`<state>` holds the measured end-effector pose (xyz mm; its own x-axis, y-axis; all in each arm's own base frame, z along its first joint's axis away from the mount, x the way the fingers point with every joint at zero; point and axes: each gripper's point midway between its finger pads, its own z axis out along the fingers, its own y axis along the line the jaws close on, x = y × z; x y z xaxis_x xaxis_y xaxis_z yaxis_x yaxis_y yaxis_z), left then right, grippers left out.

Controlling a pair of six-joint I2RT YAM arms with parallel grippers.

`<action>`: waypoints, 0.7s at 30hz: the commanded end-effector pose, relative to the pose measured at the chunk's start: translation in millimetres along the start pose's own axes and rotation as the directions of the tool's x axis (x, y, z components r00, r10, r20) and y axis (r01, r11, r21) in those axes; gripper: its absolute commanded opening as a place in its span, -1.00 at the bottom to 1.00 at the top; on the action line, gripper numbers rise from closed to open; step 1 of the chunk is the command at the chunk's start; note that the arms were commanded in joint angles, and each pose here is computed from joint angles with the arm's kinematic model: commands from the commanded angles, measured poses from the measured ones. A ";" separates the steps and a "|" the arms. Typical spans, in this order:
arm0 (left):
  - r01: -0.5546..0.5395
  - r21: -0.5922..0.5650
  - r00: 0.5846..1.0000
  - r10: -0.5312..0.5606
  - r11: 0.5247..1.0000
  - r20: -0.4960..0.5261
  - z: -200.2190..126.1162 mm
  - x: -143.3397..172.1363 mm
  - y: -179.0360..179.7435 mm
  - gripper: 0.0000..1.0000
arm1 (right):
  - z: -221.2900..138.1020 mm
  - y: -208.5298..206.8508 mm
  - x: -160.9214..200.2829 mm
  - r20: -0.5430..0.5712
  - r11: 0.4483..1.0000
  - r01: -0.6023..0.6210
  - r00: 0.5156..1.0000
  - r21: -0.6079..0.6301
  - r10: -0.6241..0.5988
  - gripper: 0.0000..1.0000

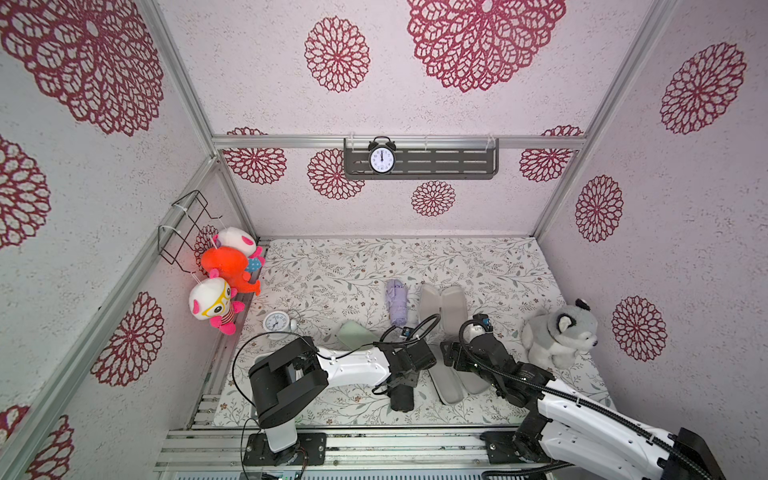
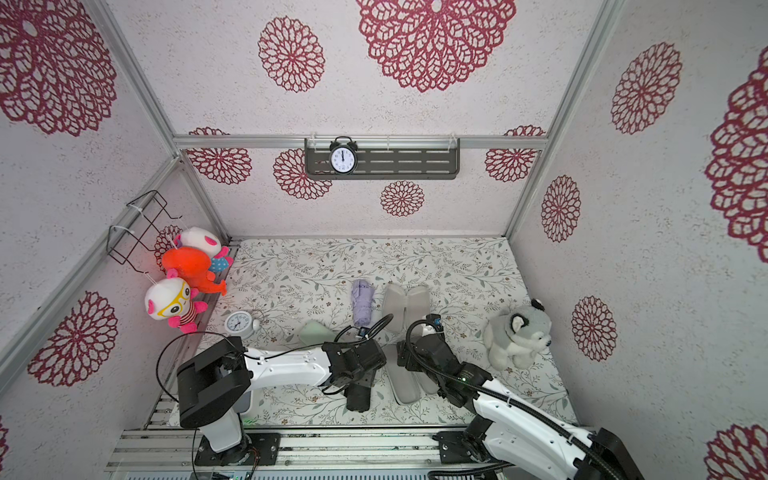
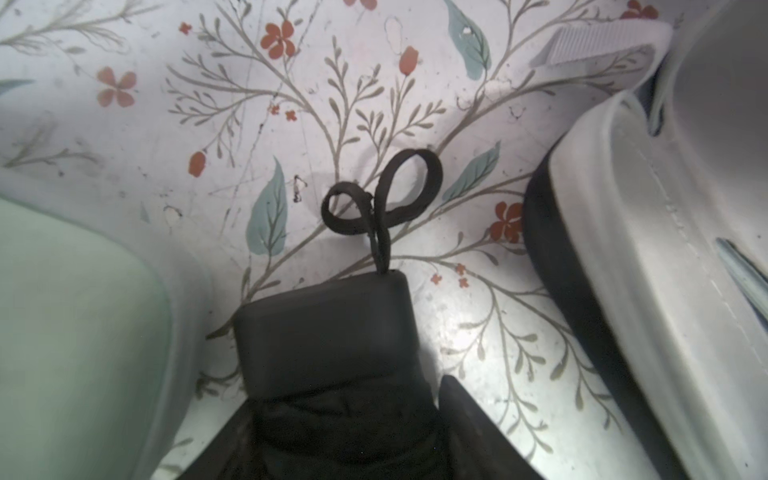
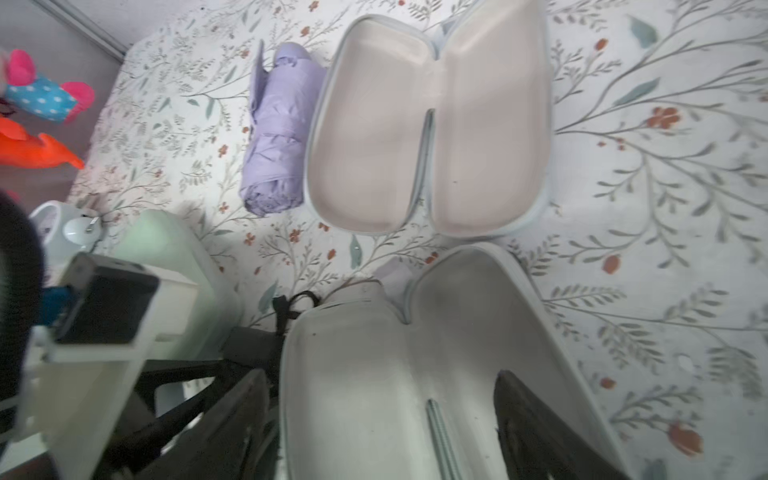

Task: Put umbrellas into zippered umbrella sleeves
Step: Pick up the umbrella from the center of the board.

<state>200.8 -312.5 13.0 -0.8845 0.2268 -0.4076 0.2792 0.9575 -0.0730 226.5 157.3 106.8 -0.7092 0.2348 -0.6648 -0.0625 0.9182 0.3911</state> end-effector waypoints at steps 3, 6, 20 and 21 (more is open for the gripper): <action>0.012 -0.016 0.996 -0.014 1.000 -0.093 -10.8 16.9 16.9 0.01 | -7.1 -43.2 -17.3 0.073 0.996 -0.018 0.997 0.093 0.012 0.74; 0.024 -0.001 1.000 -0.024 1.000 0.011 -42.1 -14.4 10.6 -0.05 | -8.2 -59.9 -23.4 0.087 0.994 -0.044 0.996 0.105 0.035 0.73; 0.005 0.195 0.986 -0.038 0.981 0.165 -105.3 -87.5 -74.6 -0.12 | 7.8 -83.5 3.1 0.065 0.989 -0.077 0.995 0.129 0.069 0.70; 0.004 0.221 0.985 -0.041 0.975 0.165 -105.8 -91.2 -85.3 -0.14 | 7.5 -80.8 2.4 0.076 0.991 -0.081 0.994 0.105 0.073 0.69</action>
<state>213.9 -375.0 138.6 -0.8326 0.1745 -0.5257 0.3389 0.9112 -0.2343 229.9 88.7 62.1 -0.6982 0.3031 -0.6485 0.0709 0.9307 0.3588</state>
